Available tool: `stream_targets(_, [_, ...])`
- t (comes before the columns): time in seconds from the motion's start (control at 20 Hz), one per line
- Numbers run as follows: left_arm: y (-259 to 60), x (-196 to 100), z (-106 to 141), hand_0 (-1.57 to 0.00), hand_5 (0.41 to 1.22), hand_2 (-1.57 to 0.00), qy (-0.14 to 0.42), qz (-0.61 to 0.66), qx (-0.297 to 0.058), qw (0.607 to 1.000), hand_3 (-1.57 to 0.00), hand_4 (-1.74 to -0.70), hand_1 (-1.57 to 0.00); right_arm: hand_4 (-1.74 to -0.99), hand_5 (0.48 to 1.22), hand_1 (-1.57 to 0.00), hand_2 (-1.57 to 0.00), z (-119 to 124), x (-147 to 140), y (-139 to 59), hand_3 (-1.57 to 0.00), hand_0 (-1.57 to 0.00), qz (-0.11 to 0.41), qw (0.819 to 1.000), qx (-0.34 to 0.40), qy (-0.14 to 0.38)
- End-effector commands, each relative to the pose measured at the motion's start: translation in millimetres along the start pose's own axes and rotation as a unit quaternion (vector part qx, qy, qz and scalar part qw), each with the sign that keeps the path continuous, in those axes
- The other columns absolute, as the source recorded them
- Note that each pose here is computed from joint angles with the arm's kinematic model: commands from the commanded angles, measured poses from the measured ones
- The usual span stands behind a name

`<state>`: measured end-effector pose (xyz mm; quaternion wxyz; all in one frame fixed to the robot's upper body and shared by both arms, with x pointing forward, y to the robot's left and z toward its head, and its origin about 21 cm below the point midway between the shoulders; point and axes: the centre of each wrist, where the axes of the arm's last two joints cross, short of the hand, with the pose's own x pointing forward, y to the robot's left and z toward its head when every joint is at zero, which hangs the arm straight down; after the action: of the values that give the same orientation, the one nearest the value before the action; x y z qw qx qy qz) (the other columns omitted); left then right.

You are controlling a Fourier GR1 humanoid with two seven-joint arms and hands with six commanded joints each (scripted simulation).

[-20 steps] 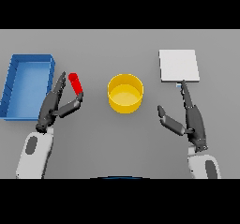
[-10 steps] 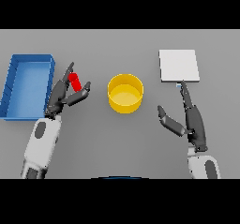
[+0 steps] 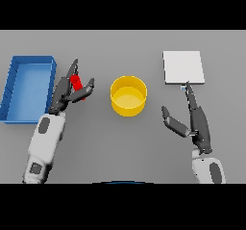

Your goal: Pick up the red beaker and tilt it to pour out 1 green nut into yellow bowl. Pick up the yellow bowl and place it on the metallic measuring scale.

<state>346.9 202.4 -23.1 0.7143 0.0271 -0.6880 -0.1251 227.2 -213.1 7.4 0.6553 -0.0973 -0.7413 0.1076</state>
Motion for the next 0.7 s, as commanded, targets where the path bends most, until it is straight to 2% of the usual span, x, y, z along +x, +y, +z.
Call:
stream_targets(0.0, [-1.9,-3.5,-1.0,0.0,0.724,-0.07,-0.006,0.013,0.008,1.0,-0.03,-1.38,-0.03,-1.259,0.642,0.0,0.0,-0.8,1.0,-1.1,0.0,0.0,0.001,1.0,-0.002,-0.003])
stream_targets(0.05, [-1.9,-3.5,-2.6,-0.12,0.75,-0.18,-0.008,0.019,0.015,1.0,-0.12,-1.41,-0.15,-1.26,0.642,0.0,0.0,1.3,-1.0,-3.3,0.0,0.0,0.002,1.0,-0.002,-0.002])
stream_targets(0.1, [-3.0,-2.2,-3.5,-0.29,0.783,-0.36,-0.009,0.028,0.019,0.999,-0.29,-1.45,-0.33,-1.258,0.644,0.0,0.0,5.1,-3.4,-5.4,0.0,0.0,0.005,1.0,-0.001,-0.007])
stream_targets(0.15, [-3.6,-2.7,-5.7,-0.44,0.871,-0.52,0.002,0.028,0.026,0.999,-0.55,-1.45,-0.48,-1.257,0.645,0.0,0.0,4.0,-1.0,-4.8,0.0,0.0,0.006,1.0,-0.002,-0.01])
stream_targets(0.2, [-6.8,-0.5,-6.7,-0.66,0.941,-0.73,0.001,0.018,0.028,0.999,-0.72,-1.5,-0.7,-1.255,0.644,0.0,0.0,6.5,-0.4,-3.5,0.0,0.0,0.005,1.0,0.001,-0.008])
stream_targets(0.3, [-10.7,-0.3,-9.7,-0.99,1.042,-1.03,-0.003,0.004,0.02,1.0,-0.93,-1.57,-1.01,-1.254,0.645,0.0,0.0,5.3,-0.6,-6.1,0.0,0.0,0.002,1.0,-0.002,-0.003])
stream_targets(0.35, [-8.5,-1.0,-8.9,-1.11,1.078,-1.14,-0.007,-0.001,0.014,1.0,-0.97,-1.6,-1.12,-1.252,0.644,0.0,0.0,6.5,0.0,-5.2,0.0,0.0,0.003,1.0,-0.002,-0.008])
stream_targets(0.45, [-10.8,1.6,-8.3,-1.27,1.129,-1.3,-0.004,-0.012,0.005,1.0,-1.19,-1.54,-1.29,-1.254,0.644,0.0,0.0,6.8,-0.5,-4.5,0.0,0.0,-0.003,1.0,0.0,-0.005])
stream_targets(0.55, [-14.7,0.6,-8.2,-1.38,1.162,-1.4,-0.006,-0.009,0.006,1.0,-1.33,-1.51,-1.39,-1.257,0.645,0.0,0.0,6.6,-1.5,0.8,0.0,0.0,-0.004,1.0,-0.002,0.005])
stream_targets(0.65, [-14.8,1.8,-7.5,-1.45,1.151,-1.46,-0.012,0.004,0.017,1.0,-1.41,-1.59,-1.45,-1.257,0.643,0.0,0.0,4.6,-3.8,-3.4,0.0,0.0,-0.002,1.0,-0.003,0.009])
